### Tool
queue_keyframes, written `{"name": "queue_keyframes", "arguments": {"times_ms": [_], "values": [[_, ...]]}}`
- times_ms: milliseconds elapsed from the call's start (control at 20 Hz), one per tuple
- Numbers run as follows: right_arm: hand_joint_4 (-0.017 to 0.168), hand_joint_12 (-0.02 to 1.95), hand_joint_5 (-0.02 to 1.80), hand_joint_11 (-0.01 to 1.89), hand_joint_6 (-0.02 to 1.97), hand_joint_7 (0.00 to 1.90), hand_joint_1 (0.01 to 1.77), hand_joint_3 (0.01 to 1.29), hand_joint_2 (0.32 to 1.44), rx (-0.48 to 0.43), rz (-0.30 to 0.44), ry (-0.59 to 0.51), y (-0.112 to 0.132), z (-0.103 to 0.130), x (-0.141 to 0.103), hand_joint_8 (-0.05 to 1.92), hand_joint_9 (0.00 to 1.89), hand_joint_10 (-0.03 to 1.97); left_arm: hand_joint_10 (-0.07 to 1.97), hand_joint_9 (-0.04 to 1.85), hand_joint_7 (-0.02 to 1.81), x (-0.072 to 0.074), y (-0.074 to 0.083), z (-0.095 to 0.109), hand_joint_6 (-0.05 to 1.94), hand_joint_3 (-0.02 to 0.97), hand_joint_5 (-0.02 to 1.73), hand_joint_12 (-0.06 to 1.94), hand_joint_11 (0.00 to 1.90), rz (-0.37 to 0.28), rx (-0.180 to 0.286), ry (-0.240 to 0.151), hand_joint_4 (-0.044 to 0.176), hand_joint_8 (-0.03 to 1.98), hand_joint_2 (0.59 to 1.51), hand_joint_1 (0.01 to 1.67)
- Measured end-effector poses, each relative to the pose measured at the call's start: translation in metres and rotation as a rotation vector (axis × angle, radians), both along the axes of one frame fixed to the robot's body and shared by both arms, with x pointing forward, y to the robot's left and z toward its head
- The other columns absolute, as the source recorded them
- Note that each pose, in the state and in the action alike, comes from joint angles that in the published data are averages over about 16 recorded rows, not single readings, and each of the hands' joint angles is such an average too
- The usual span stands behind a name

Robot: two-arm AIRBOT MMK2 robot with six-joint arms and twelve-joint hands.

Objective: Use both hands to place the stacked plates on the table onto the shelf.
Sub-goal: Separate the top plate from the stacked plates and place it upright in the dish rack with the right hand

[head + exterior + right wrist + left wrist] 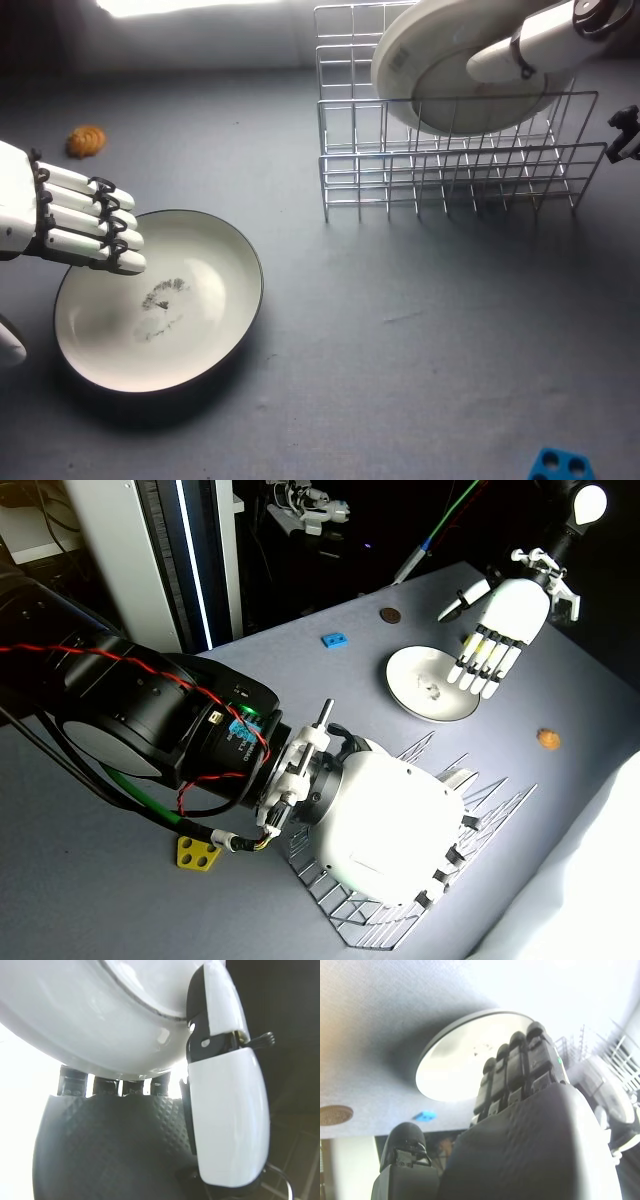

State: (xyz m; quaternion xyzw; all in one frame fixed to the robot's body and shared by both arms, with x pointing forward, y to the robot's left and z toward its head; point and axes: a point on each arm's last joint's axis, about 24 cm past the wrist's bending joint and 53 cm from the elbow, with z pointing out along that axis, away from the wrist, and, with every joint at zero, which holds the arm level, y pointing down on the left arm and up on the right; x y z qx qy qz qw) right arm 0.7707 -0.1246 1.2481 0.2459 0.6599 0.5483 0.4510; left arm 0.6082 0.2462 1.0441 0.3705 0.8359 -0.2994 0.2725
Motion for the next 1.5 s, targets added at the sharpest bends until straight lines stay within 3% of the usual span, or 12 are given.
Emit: {"name": "queue_keyframes", "arguments": {"times_ms": [150,600,750,950,1350,1500], "values": [[0.002,1.23,0.88,0.72,1.03,1.0,1.21,0.01,1.05,0.012,0.001,0.007,-0.0011,-0.001,-0.0003,0.7,1.19,0.06,0.01,0.05,0.05,-0.0001,-0.0001,-0.0001,0.01,0.018,0.02,0.0,0.02,0.0,0.0,0.0,0.007,0.01,1.117,0.02],[0.004,1.22,0.87,0.73,0.99,0.99,1.2,0.01,1.06,0.042,-0.001,0.019,-0.0048,-0.0039,-0.0008,0.76,1.21,0.06,0.01,0.05,0.05,-0.0004,-0.0004,-0.0002,0.01,0.018,0.02,0.0,0.02,-0.001,0.0,0.001,0.007,0.01,1.116,0.02],[0.002,1.21,0.85,0.71,0.87,0.98,1.18,0.01,1.06,0.045,-0.002,0.019,-0.0057,-0.0042,-0.0009,0.64,1.18,0.05,0.01,0.05,0.05,-0.0005,-0.0005,-0.0003,0.01,0.018,0.02,0.0,0.02,-0.001,0.0,0.001,0.007,0.01,1.116,0.02],[0.002,1.21,0.84,0.71,0.89,0.97,1.16,0.01,1.07,0.046,-0.002,0.016,-0.0061,-0.0037,-0.001,0.76,1.18,0.06,0.01,0.05,0.05,-0.0005,-0.0005,-0.0003,0.01,0.018,0.02,0.0,0.02,-0.002,0.0,0.001,0.007,0.01,1.116,0.02],[-0.004,1.19,0.84,0.71,0.89,0.97,1.13,0.01,1.07,0.038,-0.001,0.013,-0.0056,-0.0004,-0.0005,0.77,1.1,0.23,0.01,0.06,0.05,-0.0006,-0.0006,-0.0003,0.01,0.018,0.02,0.0,0.02,-0.002,0.0,0.001,0.007,0.01,1.117,0.02],[-0.006,1.17,0.86,0.73,0.99,0.97,1.14,0.01,1.07,0.031,0.0,0.01,-0.0048,0.0018,-0.0003,0.89,1.11,0.29,0.01,0.06,0.05,-0.0006,-0.0006,-0.0003,0.01,0.018,0.02,0.0,0.02,-0.002,0.0,0.001,0.007,0.01,1.117,0.02]]}}
